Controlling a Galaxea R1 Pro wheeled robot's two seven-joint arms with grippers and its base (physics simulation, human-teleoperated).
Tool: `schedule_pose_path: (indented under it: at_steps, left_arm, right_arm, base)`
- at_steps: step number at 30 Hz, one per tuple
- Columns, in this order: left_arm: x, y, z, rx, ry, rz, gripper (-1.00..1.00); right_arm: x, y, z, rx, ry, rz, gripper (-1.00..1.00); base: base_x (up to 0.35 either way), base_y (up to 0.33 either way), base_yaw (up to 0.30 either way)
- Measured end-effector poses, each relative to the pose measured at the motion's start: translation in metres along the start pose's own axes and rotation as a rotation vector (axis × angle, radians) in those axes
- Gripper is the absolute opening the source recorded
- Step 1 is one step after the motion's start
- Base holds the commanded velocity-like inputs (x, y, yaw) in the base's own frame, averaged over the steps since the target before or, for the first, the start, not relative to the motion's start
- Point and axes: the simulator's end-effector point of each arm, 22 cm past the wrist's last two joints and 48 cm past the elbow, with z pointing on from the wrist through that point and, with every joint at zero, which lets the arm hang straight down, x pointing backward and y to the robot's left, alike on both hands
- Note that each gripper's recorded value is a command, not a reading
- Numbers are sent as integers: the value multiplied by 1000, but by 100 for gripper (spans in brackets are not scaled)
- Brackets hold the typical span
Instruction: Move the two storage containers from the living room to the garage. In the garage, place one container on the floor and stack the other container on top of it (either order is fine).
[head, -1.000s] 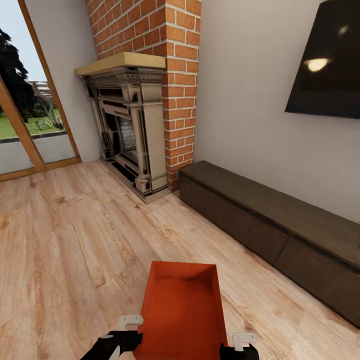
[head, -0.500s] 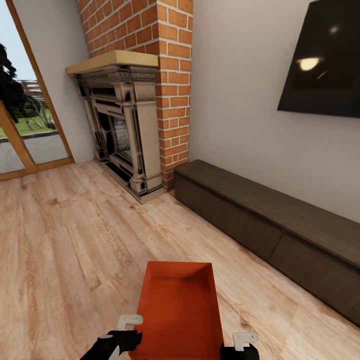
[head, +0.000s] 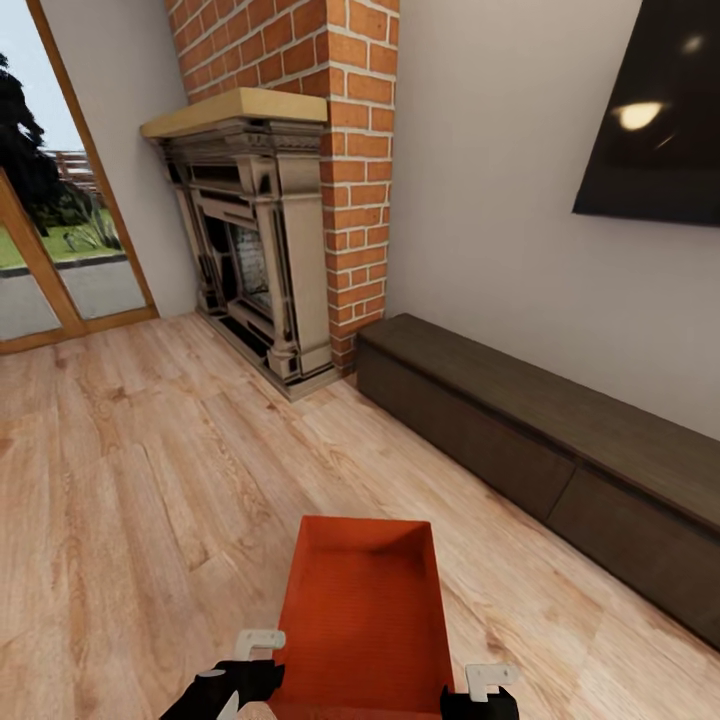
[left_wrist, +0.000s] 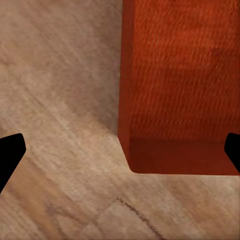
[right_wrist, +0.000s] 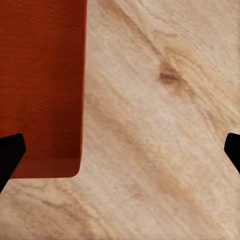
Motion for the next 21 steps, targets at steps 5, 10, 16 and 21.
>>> schedule_pose_path:
  at_steps: [5,10,16,21]
  left_arm:
    - [1,1,0,-1,1,0,100]
    - [3,0,2,0,7,-1,100]
    - [7,1,4,-1,16,-2,100]
    - [11,1,5,-1,24,-2,100]
  right_arm:
    - [1,0,0,0,1,1,100]
    - [3,0,1,0,5,1,100]
    - [7,1,2,-1,14,-1,100]
    - [11,1,3,-1,23,-2,100]
  base:
    - [0,0,7]
    - [0,0,0]
    - [0,0,0]
    - [0,0,0]
